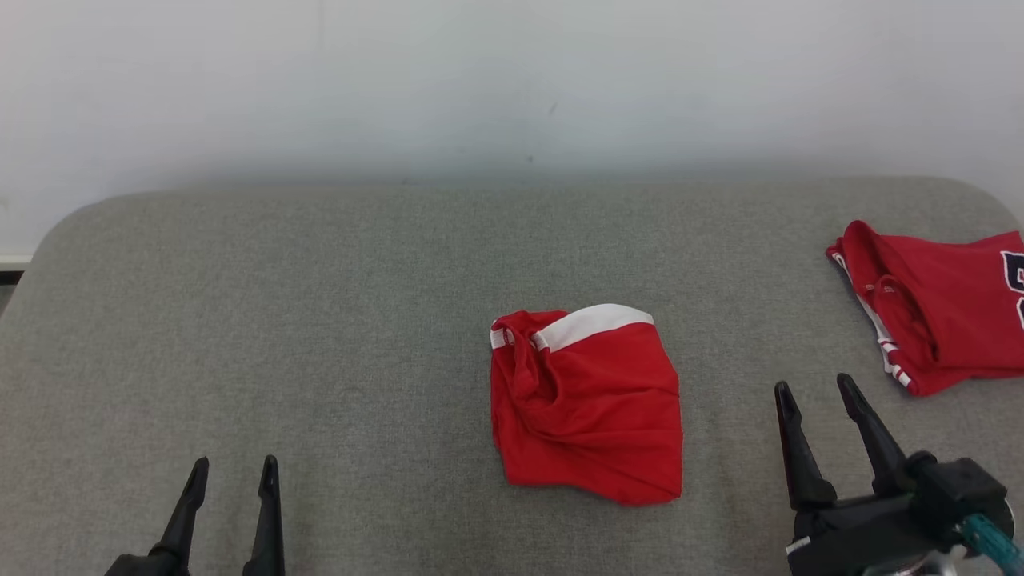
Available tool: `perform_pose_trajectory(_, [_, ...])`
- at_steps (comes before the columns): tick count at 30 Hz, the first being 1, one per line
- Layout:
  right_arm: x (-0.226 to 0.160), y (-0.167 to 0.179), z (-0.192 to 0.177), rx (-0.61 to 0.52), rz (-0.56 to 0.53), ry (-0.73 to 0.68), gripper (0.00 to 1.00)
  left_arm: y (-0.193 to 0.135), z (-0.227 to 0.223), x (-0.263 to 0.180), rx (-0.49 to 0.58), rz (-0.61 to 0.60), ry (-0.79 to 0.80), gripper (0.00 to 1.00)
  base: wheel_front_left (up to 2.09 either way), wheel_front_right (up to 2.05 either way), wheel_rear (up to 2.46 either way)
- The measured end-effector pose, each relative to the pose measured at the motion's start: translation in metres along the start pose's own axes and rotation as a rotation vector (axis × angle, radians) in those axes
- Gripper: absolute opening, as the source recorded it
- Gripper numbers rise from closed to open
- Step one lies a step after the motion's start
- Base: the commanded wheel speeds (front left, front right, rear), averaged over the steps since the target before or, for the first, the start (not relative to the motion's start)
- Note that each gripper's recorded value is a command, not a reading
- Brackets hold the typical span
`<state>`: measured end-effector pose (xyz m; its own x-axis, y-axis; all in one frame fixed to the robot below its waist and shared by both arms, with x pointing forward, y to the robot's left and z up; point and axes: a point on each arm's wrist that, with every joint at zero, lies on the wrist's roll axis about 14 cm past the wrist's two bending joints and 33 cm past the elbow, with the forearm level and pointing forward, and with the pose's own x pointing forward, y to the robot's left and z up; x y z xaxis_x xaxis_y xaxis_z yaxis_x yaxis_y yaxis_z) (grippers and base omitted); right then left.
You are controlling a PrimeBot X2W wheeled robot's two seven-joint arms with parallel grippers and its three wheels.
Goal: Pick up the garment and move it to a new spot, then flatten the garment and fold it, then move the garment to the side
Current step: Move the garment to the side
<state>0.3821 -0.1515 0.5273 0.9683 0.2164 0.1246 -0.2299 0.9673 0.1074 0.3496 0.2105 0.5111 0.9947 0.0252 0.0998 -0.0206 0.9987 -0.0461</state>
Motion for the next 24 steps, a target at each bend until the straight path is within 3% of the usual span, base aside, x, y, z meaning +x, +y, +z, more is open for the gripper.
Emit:
perform_pose_trajectory(12, [0.074,0.014,-0.04,-0.087,0.121,0.197,1.0,0.009,-0.01,0.009,-0.007,0.036,0.028,1.0,0.0,0.0,0.0])
perform_pose_trajectory(24, [0.081,0.028,-0.135,-0.044,0.146,0.504,1.0,0.023,-0.022,0.01,-0.008,0.085,0.067,1.0,0.0,0.0,0.0])
